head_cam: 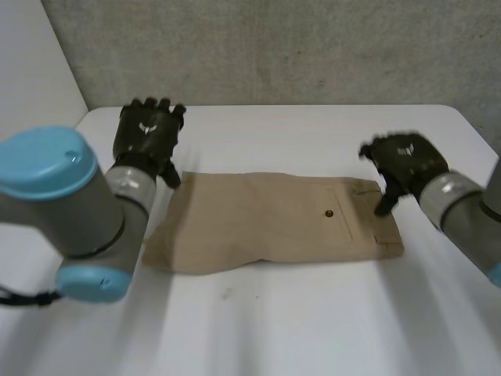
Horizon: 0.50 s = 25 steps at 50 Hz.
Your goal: Fold the shorts.
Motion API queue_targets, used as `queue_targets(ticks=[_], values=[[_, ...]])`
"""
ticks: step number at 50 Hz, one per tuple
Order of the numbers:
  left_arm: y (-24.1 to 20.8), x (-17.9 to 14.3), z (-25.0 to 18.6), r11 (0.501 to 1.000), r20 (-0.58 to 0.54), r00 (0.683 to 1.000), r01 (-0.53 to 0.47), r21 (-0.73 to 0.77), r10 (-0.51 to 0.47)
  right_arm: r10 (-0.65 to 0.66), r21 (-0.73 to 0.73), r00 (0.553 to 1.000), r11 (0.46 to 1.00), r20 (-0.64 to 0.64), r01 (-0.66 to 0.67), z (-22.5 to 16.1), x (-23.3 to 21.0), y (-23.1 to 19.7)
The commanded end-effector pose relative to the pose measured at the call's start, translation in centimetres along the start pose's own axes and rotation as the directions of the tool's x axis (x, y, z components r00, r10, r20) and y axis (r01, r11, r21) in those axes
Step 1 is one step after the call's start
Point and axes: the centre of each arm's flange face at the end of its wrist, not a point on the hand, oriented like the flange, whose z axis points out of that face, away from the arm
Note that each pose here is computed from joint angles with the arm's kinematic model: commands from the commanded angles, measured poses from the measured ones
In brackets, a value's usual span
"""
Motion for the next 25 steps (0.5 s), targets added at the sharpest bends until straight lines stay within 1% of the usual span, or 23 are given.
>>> queue_targets(ticks=[1, 6, 13, 20, 25], values=[[2.6, 0.1, -3.1, 0.982, -0.018, 0.987, 0.159, -0.107, -0.161, 0.135, -0.142, 0.99, 0.982, 0.048, -0.127, -1.5, -0.6, 5.3], [3.5, 0.3, -3.7, 0.978, -0.022, 0.986, 0.16, -0.133, -0.165, 0.123, -0.1, 0.992, 0.988, 0.034, -0.119, -1.2, -0.7, 6.2], [3.7, 0.3, -3.6, 0.977, -0.021, 0.986, 0.161, -0.137, -0.166, 0.128, -0.131, 0.991, 0.984, 0.048, -0.121, 0.1, -1.5, 8.3], [3.9, 0.4, -3.7, 0.976, -0.022, 0.986, 0.159, -0.146, -0.164, 0.1, -0.07, 0.995, 0.993, 0.021, -0.098, 1.1, -0.9, 8.2], [3.9, 0.4, -3.8, 0.976, -0.023, 0.986, 0.157, -0.148, -0.162, 0.076, -0.062, 0.997, 0.995, 0.006, -0.076, 1.2, -0.3, 8.0]])
